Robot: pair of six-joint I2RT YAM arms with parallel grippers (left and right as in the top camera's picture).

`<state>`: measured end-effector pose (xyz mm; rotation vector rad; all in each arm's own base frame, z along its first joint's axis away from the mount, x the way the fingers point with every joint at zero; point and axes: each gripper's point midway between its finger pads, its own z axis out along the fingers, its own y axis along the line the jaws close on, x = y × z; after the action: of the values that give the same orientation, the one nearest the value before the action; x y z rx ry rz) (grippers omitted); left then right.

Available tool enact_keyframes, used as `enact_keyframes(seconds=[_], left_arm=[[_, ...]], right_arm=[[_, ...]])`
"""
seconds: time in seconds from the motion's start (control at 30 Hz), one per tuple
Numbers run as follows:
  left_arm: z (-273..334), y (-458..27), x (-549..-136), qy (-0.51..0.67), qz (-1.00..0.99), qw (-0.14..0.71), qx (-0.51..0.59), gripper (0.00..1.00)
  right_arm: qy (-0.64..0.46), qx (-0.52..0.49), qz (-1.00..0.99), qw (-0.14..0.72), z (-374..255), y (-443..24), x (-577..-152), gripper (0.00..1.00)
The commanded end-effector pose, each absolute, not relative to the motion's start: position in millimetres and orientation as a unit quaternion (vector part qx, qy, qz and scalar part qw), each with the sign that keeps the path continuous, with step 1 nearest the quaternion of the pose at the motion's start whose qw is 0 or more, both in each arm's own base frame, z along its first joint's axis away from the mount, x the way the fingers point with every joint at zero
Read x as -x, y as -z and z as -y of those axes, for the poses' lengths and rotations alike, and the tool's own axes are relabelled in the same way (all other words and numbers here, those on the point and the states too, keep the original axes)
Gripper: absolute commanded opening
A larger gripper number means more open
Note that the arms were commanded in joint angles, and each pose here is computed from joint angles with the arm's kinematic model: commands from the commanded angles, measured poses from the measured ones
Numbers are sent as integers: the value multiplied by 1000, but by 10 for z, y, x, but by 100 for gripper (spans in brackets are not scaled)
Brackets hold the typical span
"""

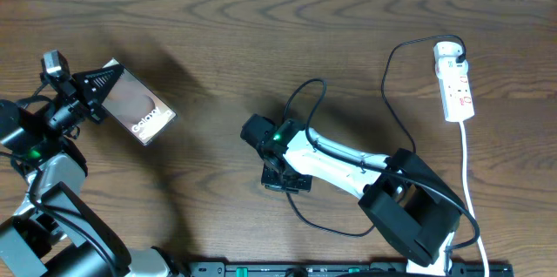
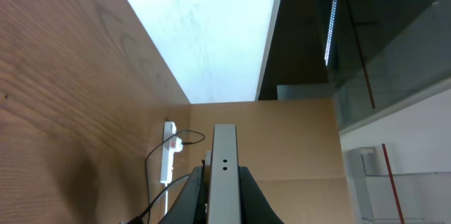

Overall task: Plug charger to phone and switch on socket
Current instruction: 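Grasp the cable's plug end with the right gripper and lift it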

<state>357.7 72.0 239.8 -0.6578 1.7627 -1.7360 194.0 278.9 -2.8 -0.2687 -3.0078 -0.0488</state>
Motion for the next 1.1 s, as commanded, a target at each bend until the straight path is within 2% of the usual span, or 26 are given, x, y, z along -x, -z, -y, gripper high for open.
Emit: enact_keyframes(seconds=[0.0,0.43,0.57,0.73,0.83,1.0,1.07], left_arm=[[-725,-2508,-3563,647,-664,295,232,7],[-725,-2508,-3562,646,-665,297,230,7],[-718,-2506,-3555,646,-666,296,228,7],[-699,-2501,-3540,644,-670,298,216,7],[-688,-2501,-3542,645,-671,297,215,7],[-646,-2500,-3550,647,-672,293,211,7],[-566,-2500,-3564,649,-675,288,201,7]], right_arm=[[7,87,994,59,-2765,77,-1911,1],[18,109,992,58,-2693,67,-2074,1],[57,87,993,63,-2762,15,-2210,1],[204,19,975,84,-3050,-328,-2575,1],[351,-71,930,88,-3299,-755,-2758,2],[616,-254,744,52,-3394,-1802,-2780,1],[663,-287,691,22,-3317,-2011,-2794,2]])
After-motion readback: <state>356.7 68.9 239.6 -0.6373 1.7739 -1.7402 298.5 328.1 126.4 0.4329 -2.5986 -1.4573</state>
